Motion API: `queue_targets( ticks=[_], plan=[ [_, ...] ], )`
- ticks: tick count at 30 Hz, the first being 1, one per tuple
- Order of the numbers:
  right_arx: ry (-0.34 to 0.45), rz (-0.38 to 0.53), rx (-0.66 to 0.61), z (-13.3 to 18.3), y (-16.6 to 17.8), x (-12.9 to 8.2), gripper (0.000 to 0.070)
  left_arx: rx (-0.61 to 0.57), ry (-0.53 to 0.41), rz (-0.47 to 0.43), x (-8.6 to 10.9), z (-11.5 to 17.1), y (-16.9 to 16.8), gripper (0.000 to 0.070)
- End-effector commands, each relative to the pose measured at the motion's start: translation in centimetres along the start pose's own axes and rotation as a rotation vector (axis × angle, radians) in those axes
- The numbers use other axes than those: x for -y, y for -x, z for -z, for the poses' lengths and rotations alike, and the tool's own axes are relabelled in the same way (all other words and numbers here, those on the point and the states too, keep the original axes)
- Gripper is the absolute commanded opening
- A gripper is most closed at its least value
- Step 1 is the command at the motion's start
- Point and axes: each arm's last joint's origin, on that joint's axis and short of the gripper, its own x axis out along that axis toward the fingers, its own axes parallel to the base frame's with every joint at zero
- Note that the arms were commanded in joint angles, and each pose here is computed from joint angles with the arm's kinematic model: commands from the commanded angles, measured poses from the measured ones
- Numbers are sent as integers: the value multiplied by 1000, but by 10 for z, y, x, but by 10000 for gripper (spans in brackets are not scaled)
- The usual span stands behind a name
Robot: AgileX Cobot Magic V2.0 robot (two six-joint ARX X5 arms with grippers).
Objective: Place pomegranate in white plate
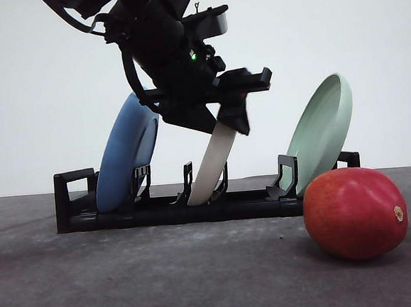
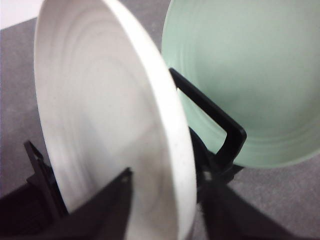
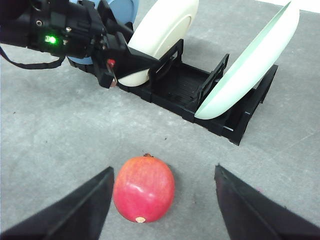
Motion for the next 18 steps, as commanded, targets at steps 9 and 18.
queue_targets(
  ticks=[9,18],
  plan=[
    [-2,-7,22,-5,2,-1,409,14,73,5,5,-4,-4,9],
    [-2,-7,22,-5,2,-1,409,77,146,10,1,-21,15,10]
  ],
)
